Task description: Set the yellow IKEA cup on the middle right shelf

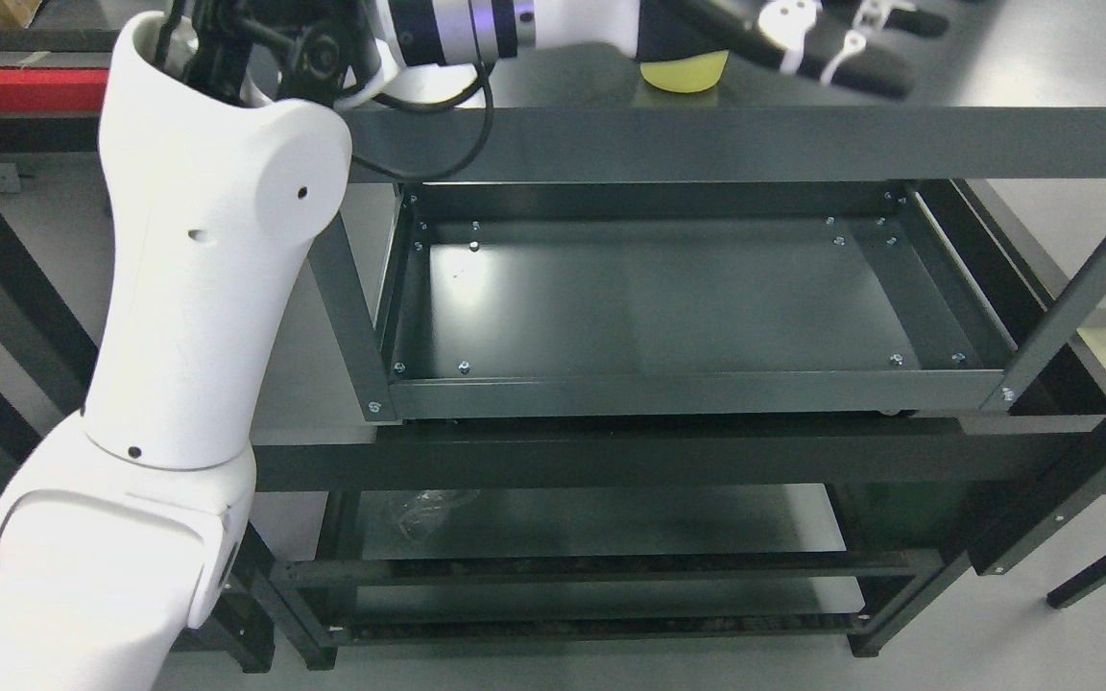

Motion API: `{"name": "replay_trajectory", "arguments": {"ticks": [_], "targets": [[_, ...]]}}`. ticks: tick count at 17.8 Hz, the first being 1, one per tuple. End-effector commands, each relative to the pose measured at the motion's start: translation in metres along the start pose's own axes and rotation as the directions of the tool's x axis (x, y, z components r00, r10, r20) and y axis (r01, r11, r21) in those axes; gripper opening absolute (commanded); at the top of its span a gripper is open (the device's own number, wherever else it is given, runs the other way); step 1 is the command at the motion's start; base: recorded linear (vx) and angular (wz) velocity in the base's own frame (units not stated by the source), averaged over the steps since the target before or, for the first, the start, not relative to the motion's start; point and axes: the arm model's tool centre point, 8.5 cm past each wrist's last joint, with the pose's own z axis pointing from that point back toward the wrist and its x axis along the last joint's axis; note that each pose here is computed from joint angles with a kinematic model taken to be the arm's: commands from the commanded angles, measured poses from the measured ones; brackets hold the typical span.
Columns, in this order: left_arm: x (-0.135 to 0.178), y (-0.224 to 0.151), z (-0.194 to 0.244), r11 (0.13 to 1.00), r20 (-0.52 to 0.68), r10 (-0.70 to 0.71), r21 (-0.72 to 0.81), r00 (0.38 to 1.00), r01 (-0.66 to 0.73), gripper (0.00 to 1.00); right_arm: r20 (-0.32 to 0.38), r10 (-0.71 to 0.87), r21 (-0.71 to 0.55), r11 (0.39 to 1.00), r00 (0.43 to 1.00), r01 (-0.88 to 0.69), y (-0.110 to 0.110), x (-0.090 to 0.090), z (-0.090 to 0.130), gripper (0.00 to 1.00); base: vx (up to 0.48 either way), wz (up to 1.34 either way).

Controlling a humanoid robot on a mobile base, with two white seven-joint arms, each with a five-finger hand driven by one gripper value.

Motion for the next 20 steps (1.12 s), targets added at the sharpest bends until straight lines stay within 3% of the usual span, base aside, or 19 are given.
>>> {"name": "replay_trajectory", "arguments": {"ticks": [1,6,8,10,12,15,17,20], "targets": [[-0.066,-0.064,-0.023,0.969,-0.042,0.089,-0.226,0.995,-0.096,0.93,-0.015,-0.003,-0.012,1.0,1.0,0.003,-0.01,-0.009,-0.001,0.99,0.0,0.0],[-0.204,-0.121,-0.038,0.901,-0.186,0.332,-0.228,0.925,-0.369,0.93,-0.015,-0.003,-0.012,1.0,1.0,0.003,-0.01,-0.009,-0.001,0.99,0.0,0.0],[-0.247,-0.124,-0.035,0.928,-0.255,0.33,-0.087,0.909,-0.362,0.98,-0.015,-0.003,-0.012,1.0,1.0,0.003,-0.01,-0.009,-0.001,0.99,0.0,0.0],[-0.281,-0.107,-0.026,0.95,-0.222,0.309,0.11,0.925,-0.291,0.98,-0.015,-0.003,-0.012,1.0,1.0,0.003,-0.01,-0.009,-0.001,0.99,0.0,0.0],[-0.295,-0.075,-0.007,0.902,-0.111,0.229,0.397,0.967,-0.168,0.98,-0.015,-0.003,-0.012,1.0,1.0,0.003,-0.01,-0.009,-0.001,0.99,0.0,0.0],[-0.293,-0.037,0.037,0.671,-0.051,0.171,0.737,0.984,-0.078,0.99,-0.015,-0.003,-0.012,1.0,1.0,0.003,-0.01,-0.009,-0.001,0.99,0.0,0.0],[-0.288,-0.032,0.059,0.571,0.012,0.119,0.817,0.993,-0.078,0.99,-0.015,-0.003,-0.012,1.0,1.0,0.003,-0.01,-0.009,-0.001,0.99,0.0,0.0],[-0.29,-0.042,0.073,0.532,-0.022,0.015,0.847,1.0,0.011,0.99,-0.015,-0.003,-0.012,1.0,1.0,0.003,-0.01,-0.009,-0.001,0.99,0.0,0.0]]}}
